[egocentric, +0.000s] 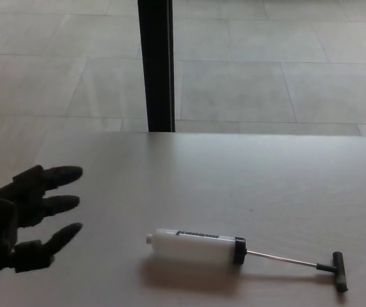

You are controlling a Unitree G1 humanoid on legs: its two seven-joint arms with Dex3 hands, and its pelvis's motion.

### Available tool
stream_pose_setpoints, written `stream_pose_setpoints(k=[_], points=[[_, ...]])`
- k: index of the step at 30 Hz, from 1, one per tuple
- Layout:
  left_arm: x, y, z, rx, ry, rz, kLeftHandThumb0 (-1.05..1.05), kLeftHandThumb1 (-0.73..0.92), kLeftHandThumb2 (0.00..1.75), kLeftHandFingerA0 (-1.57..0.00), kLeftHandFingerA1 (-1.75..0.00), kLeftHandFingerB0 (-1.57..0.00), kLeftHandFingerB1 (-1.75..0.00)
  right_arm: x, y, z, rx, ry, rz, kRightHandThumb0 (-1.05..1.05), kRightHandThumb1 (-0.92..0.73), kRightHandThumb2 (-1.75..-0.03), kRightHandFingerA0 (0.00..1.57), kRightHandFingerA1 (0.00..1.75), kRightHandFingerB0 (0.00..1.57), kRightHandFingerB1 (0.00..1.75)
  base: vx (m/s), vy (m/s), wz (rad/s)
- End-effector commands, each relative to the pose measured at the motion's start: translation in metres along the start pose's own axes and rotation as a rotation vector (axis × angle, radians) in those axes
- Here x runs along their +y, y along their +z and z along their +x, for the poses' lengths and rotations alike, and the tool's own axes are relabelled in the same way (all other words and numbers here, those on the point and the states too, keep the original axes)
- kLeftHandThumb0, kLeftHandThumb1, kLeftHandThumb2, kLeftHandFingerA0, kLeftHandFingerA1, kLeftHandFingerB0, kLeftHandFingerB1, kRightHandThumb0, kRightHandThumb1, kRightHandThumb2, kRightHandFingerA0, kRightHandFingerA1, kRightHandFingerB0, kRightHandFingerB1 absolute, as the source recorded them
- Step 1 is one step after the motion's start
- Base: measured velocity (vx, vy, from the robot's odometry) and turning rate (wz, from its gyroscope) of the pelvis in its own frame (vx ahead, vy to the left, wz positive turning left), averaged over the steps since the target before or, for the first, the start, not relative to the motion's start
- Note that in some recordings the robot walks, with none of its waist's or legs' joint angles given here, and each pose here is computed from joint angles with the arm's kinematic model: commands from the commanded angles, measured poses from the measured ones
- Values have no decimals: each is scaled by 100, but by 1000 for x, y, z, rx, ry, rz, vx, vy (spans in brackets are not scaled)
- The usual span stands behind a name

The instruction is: The robot uses its left hand to lift the air pump kept on the middle of the desk and use the right hand to compress the handle

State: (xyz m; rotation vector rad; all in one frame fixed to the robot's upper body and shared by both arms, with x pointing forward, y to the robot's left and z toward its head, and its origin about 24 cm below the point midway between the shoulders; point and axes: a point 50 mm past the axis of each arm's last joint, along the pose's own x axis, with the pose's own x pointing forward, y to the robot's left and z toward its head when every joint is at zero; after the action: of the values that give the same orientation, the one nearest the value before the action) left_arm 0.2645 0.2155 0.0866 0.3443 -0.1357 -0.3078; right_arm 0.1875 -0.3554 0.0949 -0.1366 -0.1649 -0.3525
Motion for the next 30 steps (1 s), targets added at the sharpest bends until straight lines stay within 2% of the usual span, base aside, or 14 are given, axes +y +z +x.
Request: stream_pose_setpoints(k=[1,3,4,5,7,8,9,11,16,22,27,30], points=[[-56,16,13,-6,-224,72,-73,61,59,-47,-44,-43,-37,24,-4,-3,15,57,90,-77,-87,-66,18,51,19,33,0,0,0],[-66,19,15,-17,-269,120,-77,62,60,-48,-46,-43,-35,29,-4,-2,15,59,109,-76,-86,-66,19,52,17,33,0,0,0],[-70,21,16,-22,-295,159,-78,50,91,-43,-55,-35,-46,31,-4,-3,20,57,113,-74,-87,-66,20,51,18,33,0,0,0],[-73,22,18,-35,-311,191,-78,63,60,-51,-48,-42,-35,32,-4,-3,21,57,107,-74,-87,-66,20,53,19,34,0,0,0],[-80,27,20,-50,-364,287,-78,65,60,-49,-51,-42,-35,35,-6,-4,35,60,114,-76,-87,-66,19,51,19,33,0,0,0],[-84,27,20,-65,-376,314,-78,51,92,-43,-58,-34,-48,35,-6,-5,41,63,116,-76,-87,-66,18,51,20,33,0,0,0],[-87,27,20,-54,-406,358,-79,67,61,-45,-51,-40,-34,35,-7,-6,47,63,123,-77,-86,-66,18,51,21,32,0,0,0],[-91,29,21,-69,-457,453,-80,68,62,-34,-50,-38,-34,35,-10,-8,57,68,112,-77,-84,-65,21,50,23,33,0,0,0],[-91,28,24,-85,-478,546,-82,68,61,-28,-51,-36,-36,34,-12,-9,66,69,102,-76,-85,-66,22,51,22,34,0,0,0],[-84,30,24,-86,-471,646,-82,68,61,-30,-51,-37,-34,30,-13,-12,77,76,101,-74,-86,-66,22,50,22,34,0,0,0],[-80,35,25,-117,-444,632,-78,67,61,-28,-48,-30,-34,30,-14,-13,77,73,115,-74,-85,-65,23,51,24,35,0,0,0],[-79,36,26,-150,-418,603,-77,67,61,-30,-48,-32,-34,30,-14,-13,85,72,106,-76,-85,-65,24,50,24,35,0,0,0]])
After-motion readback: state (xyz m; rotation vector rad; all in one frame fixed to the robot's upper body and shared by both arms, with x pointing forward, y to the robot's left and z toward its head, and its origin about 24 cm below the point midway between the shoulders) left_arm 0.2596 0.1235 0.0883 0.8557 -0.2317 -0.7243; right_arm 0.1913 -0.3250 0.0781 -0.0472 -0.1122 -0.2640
